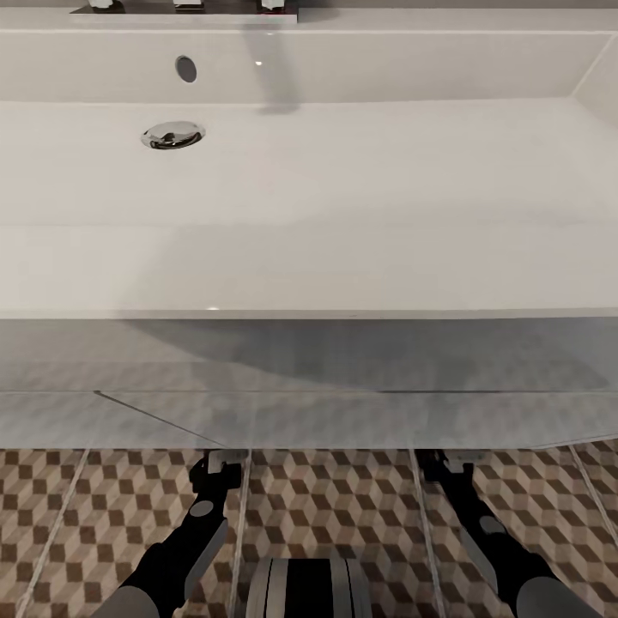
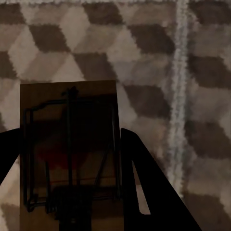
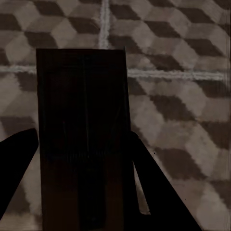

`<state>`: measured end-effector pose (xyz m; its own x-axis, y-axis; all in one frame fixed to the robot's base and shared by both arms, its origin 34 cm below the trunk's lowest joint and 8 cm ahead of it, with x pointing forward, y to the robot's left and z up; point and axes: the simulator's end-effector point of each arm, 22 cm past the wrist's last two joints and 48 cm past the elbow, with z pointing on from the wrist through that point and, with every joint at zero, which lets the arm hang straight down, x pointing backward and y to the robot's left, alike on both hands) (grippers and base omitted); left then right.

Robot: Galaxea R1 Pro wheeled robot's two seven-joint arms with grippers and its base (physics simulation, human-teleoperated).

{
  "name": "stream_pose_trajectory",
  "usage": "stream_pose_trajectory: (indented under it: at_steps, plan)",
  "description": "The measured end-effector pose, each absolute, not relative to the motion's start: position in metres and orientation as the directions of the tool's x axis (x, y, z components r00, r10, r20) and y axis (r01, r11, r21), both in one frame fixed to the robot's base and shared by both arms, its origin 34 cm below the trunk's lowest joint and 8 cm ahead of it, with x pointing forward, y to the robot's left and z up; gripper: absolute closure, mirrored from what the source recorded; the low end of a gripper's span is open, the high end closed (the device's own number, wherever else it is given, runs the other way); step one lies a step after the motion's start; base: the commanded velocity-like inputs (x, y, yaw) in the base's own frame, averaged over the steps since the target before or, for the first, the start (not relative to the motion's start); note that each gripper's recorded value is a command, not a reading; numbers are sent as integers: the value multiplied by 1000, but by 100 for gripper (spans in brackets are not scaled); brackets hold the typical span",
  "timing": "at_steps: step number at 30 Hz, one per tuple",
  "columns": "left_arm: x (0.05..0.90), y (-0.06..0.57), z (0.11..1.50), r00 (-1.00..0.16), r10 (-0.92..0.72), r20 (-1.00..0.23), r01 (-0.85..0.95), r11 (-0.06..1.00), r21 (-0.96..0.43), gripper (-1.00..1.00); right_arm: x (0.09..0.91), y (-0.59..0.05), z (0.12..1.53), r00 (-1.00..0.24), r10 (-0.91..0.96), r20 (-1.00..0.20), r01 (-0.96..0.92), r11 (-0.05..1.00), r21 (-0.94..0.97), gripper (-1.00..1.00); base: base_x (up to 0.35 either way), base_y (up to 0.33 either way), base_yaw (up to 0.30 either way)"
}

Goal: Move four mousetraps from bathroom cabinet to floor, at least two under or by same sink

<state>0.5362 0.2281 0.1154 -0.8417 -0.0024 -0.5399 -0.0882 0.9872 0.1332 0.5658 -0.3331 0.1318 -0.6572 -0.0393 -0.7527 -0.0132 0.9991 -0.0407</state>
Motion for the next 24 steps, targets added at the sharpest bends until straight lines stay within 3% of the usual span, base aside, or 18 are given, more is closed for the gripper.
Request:
stream_pose_trajectory:
  at_steps: [24]
  plan:
    - [536,228,115,-842,-2,-540,-88,987,133,100,561,-333,136,-623,-44,-781,-15,999,-44,100,0,0,0]
